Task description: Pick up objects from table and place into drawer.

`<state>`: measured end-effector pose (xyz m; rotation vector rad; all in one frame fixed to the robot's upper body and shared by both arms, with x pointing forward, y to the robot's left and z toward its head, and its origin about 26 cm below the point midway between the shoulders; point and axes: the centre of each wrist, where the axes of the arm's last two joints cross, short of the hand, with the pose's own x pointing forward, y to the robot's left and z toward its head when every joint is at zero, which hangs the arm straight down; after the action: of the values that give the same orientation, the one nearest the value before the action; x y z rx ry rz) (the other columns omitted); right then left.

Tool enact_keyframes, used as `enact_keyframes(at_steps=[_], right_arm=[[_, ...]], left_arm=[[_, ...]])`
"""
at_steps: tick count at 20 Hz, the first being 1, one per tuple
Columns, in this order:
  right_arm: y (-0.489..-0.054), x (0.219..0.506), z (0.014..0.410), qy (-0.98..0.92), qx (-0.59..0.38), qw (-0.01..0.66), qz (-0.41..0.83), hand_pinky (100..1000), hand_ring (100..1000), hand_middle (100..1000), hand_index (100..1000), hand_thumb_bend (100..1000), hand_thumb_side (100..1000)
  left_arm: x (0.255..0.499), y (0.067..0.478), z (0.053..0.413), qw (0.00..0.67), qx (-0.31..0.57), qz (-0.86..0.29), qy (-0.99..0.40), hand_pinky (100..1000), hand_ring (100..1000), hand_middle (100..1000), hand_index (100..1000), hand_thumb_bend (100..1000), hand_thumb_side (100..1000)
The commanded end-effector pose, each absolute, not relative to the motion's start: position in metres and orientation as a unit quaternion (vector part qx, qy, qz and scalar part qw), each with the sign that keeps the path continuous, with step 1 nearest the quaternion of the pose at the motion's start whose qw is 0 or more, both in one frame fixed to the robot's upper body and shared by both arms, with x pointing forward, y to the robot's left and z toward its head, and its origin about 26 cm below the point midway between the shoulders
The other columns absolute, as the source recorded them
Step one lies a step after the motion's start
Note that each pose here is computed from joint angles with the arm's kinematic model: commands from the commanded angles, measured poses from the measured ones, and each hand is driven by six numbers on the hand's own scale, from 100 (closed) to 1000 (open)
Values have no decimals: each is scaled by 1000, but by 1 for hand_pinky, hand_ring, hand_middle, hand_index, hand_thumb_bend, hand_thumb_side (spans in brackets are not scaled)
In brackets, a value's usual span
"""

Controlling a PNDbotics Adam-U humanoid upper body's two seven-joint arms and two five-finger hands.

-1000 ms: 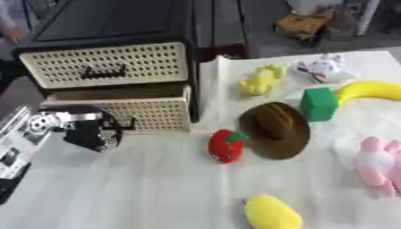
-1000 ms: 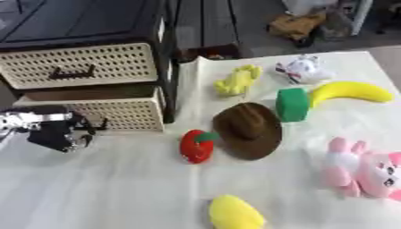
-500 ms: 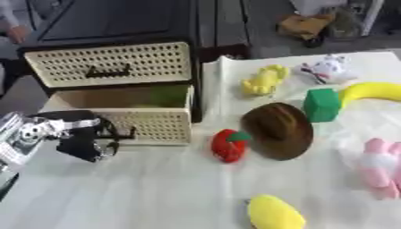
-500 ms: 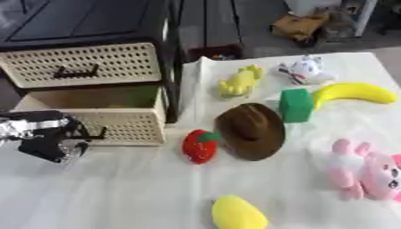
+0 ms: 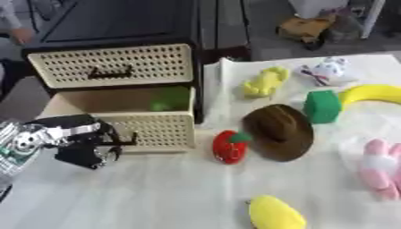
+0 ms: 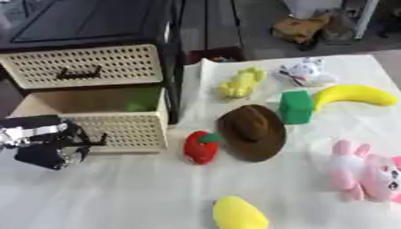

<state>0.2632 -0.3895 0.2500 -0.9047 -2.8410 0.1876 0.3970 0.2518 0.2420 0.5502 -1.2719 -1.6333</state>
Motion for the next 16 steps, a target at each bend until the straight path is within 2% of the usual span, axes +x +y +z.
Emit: enact_keyframes(at_steps=[1,16], right_arm=[[-390,260,259,-949,-302,62,65,646,892,596,753,271,1000],[-390,260,258,-949,-303,63,63,648,894,593,753,274,1000]], left_arm=[[387,254,259,470,240,-660,-535,136,188,193,773,100,603],[360,253,251,460,246,-666,-533,142,198,197,759,100,589]])
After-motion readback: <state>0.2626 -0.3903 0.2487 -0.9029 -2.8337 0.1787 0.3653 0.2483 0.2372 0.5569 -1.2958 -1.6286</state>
